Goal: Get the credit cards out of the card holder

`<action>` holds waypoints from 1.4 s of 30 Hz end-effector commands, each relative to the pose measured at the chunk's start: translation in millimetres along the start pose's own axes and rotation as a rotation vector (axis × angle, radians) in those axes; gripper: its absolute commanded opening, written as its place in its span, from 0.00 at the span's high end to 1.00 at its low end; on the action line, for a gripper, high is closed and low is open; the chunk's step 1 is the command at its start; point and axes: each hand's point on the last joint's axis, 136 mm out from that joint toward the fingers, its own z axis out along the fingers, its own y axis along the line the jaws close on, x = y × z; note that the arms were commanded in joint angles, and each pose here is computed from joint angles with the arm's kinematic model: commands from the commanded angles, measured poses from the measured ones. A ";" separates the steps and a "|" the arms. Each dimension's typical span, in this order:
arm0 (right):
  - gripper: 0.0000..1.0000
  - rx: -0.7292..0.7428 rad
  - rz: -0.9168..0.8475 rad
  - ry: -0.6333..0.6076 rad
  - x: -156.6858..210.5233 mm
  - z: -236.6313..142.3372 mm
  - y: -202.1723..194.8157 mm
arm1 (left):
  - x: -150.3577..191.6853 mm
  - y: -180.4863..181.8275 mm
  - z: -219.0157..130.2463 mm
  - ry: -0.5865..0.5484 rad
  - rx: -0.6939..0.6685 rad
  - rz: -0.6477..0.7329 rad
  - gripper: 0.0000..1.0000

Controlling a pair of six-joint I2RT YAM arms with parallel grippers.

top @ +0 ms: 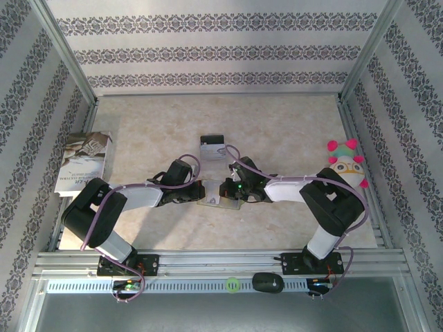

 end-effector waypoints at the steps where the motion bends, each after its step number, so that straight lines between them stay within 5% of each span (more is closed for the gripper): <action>1: 1.00 0.089 -0.007 -0.016 4.7 -10.3 -20.3 | 32.9 23.3 4.5 0.097 -0.068 -0.045 1.00; 19: 1.00 0.234 -0.104 -0.030 -4.7 -59.8 -14.5 | 31.6 12.7 0.2 0.084 -0.018 -0.058 1.00; 32: 1.00 0.306 -0.200 0.036 -1.6 -49.2 11.7 | 39.3 8.9 -7.6 0.084 0.000 -0.074 1.00; 42: 0.95 0.302 -0.228 0.078 5.2 -30.0 22.2 | 28.2 10.8 -10.8 0.033 0.009 -0.070 0.83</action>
